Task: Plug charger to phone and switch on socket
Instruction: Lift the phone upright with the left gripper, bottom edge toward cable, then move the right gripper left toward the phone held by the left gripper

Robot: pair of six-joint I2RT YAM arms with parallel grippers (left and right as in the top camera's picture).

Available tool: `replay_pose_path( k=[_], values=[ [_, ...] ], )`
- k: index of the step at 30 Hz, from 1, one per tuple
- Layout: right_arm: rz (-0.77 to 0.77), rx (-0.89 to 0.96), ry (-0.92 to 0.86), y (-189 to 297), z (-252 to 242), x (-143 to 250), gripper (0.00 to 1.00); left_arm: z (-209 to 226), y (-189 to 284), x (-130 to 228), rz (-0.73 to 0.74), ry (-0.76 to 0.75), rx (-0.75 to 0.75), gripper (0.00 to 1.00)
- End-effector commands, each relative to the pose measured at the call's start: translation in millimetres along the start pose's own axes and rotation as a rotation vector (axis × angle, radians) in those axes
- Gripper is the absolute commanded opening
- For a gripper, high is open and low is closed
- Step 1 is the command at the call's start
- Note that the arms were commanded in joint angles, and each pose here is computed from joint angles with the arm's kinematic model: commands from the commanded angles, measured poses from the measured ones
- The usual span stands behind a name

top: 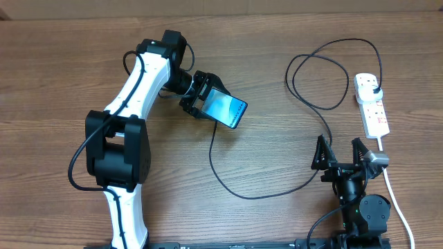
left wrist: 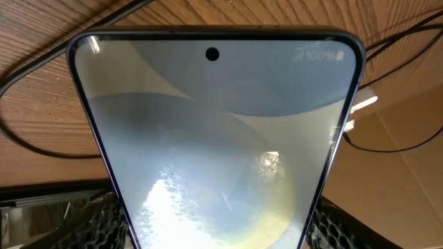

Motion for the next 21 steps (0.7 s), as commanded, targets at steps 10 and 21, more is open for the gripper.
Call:
replay_pose_path(
  k=[10,21],
  values=[
    [0.002,-0.026,-0.003,0.1,2.8,2.3,1.0,-11.6,5.2,6.6,0.05,0.031,0.05,0.62],
    [0.097,-0.101,-0.073,6.2,17.7,5.5,1.0,-15.1,5.7,10.8,0.081,0.025,0.072,0.59]
  ],
)
Point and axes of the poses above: each gripper's point midway between its finger pads, its own y axis back along the fingers, its own z axis along the line the jaws close on, x = y × z, the point moved 3 cm from there along y, back along the fingers, and after that the axes turned 2 degrees about -y, right-handed, at the moved point
